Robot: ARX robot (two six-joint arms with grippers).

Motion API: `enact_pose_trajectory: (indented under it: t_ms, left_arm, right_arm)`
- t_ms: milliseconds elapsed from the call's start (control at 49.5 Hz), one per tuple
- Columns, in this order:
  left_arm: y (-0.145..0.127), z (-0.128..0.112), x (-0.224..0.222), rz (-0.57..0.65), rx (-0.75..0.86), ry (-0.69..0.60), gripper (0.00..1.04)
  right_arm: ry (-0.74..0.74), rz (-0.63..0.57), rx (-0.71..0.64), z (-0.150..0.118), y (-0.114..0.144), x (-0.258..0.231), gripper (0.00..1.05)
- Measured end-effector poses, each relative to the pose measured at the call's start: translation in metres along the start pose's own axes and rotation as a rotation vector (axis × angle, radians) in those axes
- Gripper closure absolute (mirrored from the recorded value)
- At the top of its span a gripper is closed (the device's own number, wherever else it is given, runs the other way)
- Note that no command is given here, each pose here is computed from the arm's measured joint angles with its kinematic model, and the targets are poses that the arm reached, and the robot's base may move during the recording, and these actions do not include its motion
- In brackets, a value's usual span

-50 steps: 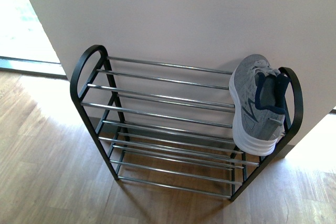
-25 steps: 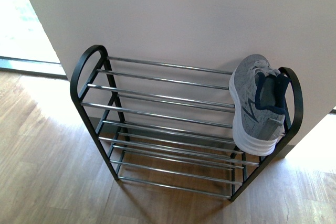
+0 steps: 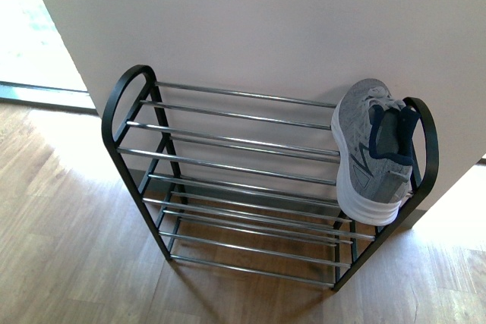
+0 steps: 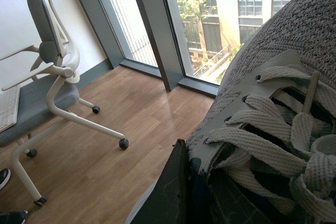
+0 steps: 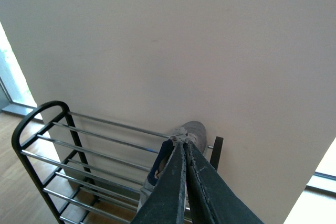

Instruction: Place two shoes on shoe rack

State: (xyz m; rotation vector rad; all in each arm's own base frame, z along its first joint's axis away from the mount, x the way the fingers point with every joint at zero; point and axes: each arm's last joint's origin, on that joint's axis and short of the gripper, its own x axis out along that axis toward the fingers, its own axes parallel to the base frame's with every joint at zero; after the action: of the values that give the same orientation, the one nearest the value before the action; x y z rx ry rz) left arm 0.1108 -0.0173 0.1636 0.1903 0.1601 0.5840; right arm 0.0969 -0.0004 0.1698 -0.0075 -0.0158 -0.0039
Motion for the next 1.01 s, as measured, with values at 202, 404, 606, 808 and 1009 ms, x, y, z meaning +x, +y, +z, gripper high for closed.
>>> enact_pose_trajectory:
  t_ms: [202, 404, 606, 808, 1009]
  left_arm:
    - [0.0, 0.0, 0.0, 0.0, 0.0, 0.0, 1.03]
    - [0.0, 0.0, 0.0, 0.0, 0.0, 0.0, 1.03]
    - [0.0, 0.0, 0.0, -0.111, 0.027, 0.042, 1.03]
    - [0.007, 0.011, 0.002, -0.408, -0.163, 0.286, 1.03]
    - [0.019, 0.041, 0.032, -0.441, -0.475, 0.446, 1.03]
  right_arm:
    - [0.0, 0.0, 0.0, 0.0, 0.0, 0.0, 0.86]
    - [0.0, 0.0, 0.0, 0.0, 0.0, 0.0, 0.56]
    - [0.0, 0.0, 0.0, 0.0, 0.0, 0.0, 0.15]
    - [0.0, 0.0, 0.0, 0.0, 0.0, 0.0, 0.09]
    - [0.0, 0.0, 0.001, 0.0, 0.0, 0.0, 0.09]
